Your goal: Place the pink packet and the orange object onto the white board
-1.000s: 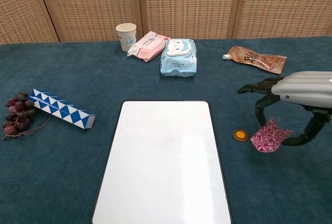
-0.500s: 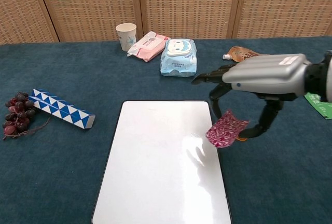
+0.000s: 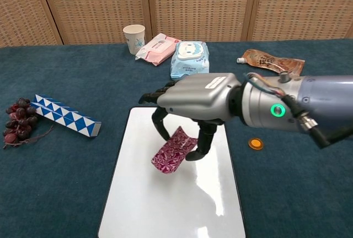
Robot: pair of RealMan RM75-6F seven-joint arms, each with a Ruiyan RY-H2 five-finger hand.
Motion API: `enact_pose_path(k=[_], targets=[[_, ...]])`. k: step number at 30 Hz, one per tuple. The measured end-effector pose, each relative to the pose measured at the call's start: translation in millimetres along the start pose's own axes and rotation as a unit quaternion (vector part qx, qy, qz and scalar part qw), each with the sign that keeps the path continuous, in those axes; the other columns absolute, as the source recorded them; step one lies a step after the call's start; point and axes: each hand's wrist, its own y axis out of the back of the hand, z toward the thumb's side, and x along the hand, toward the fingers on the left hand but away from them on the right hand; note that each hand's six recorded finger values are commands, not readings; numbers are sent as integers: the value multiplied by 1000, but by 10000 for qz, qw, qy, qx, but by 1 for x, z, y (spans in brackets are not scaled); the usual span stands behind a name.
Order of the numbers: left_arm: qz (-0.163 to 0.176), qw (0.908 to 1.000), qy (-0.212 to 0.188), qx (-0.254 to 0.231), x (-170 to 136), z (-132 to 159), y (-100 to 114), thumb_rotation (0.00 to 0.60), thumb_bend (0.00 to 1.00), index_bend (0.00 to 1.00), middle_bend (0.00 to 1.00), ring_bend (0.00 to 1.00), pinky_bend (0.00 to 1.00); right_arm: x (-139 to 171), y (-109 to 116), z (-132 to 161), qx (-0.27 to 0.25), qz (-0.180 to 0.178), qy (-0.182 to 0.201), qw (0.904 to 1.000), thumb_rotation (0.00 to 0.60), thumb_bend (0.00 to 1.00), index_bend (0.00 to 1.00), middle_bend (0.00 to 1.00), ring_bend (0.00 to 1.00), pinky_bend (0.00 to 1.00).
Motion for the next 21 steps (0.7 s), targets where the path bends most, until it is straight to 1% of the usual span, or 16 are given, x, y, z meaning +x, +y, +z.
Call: enact_pose_path(k=[1, 2, 6, 10, 11, 13, 14, 16, 18, 20, 21], targets=[[-1, 10000, 5, -2, 0, 0, 0, 600, 0, 0, 0, 0, 0, -3, 0, 1, 16, -12, -33, 10000, 600, 16, 10, 0, 0, 0], [0, 10000, 11, -8, 0, -1, 0, 600, 0, 0, 0, 0, 0, -6, -1, 0, 43, -21, -77, 10000, 600, 2, 0, 0, 0, 0], [-7, 10000, 28, -23, 1, -2, 0, 600, 0, 0, 0, 0, 0, -9, 0, -6, 151, -52, -272, 9995, 600, 2, 0, 0, 0, 1], [-28, 10000, 23, -31, 1, -2, 0, 600, 0, 0, 0, 0, 0, -2, 3, -16, 138, -53, -431, 9990, 600, 11, 11, 0, 0, 1], [-31, 10000, 19, -30, 1, -2, 0, 600, 0, 0, 0, 0, 0, 1, 4, -19, 133, -41, -475, 9988, 600, 19, 33, 0, 0, 1], [-39, 10000, 10, -26, 1, -2, 0, 600, 0, 0, 0, 0, 0, 9, 2, -30, 130, -2, -598, 9981, 600, 37, 121, 0, 0, 0], [-41, 10000, 7, -21, 1, -2, 0, 600, 0, 0, 0, 0, 0, 13, 1, -35, 130, 22, -663, 9977, 600, 59, 185, 0, 0, 0], [-45, 10000, -2, -12, 1, -1, -1, 600, 0, 0, 0, 0, 0, 21, -4, -48, 103, 67, -825, 9965, 600, 104, 268, 0, 0, 1], [-49, 10000, -10, -2, 0, 0, -1, 600, 0, 0, 0, 0, 0, 27, -9, -59, 40, 81, -964, 9953, 600, 189, 350, 0, 0, 1], [-59, 10000, -20, 7, 0, 1, -2, 600, 0, 0, 0, 0, 0, 31, -14, -70, -29, 90, -1094, 9940, 600, 247, 406, 0, 0, 1], [-65, 10000, -22, 15, 0, 1, -2, 600, 0, 0, 0, 0, 0, 33, -17, -77, -93, 92, -1172, 9930, 600, 259, 429, 0, 0, 1]])
